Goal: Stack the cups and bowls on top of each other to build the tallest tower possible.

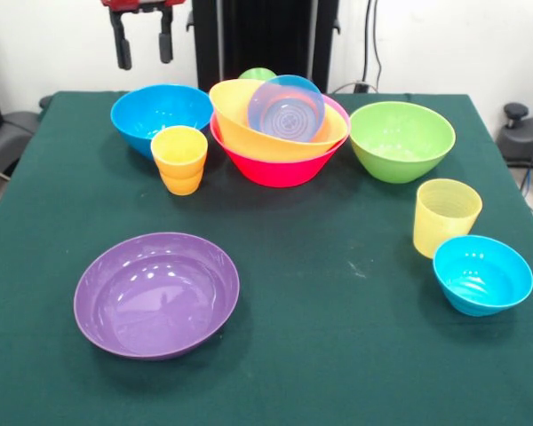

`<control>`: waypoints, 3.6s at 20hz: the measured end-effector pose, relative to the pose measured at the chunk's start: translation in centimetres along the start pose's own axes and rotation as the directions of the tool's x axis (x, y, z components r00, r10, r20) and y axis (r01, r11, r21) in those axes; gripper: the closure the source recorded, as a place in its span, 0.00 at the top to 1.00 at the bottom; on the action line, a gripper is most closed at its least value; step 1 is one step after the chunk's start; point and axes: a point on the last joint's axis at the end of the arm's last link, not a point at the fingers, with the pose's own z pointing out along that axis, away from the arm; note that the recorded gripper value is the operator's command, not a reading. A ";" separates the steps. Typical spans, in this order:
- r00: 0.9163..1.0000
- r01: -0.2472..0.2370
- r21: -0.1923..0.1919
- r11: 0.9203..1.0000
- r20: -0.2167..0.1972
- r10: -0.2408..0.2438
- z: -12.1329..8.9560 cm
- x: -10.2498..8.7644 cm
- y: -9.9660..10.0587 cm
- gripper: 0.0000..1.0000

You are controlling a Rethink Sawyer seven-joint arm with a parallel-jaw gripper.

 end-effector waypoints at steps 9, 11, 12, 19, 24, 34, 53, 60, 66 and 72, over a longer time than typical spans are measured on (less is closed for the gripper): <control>1.000 0.000 -0.007 1.000 -0.019 0.000 1.0 0.5 -0.3 1.00; 1.000 0.000 -0.005 1.000 -0.029 0.000 1.5 0.8 -0.6 1.00; 0.999 0.000 -0.004 1.000 -0.032 0.000 1.7 0.8 -0.7 1.00; 0.999 -0.015 0.044 0.999 -0.035 0.017 3.3 1.1 -1.9 1.00; 0.999 -0.038 0.083 0.996 -0.015 0.039 4.6 0.8 -2.5 1.00; 0.998 -0.055 0.108 0.993 0.017 0.053 7.0 -0.4 -3.0 1.00; 1.000 0.003 0.090 0.996 0.018 -0.005 10.1 -2.5 -3.0 1.00; 1.000 0.011 0.090 0.996 0.022 -0.014 10.1 -3.0 -2.9 1.00; 1.000 0.013 0.090 0.996 0.023 -0.015 10.1 -3.1 -2.9 1.00; 0.999 0.030 0.044 0.999 0.014 -0.030 10.0 -2.9 -2.5 1.00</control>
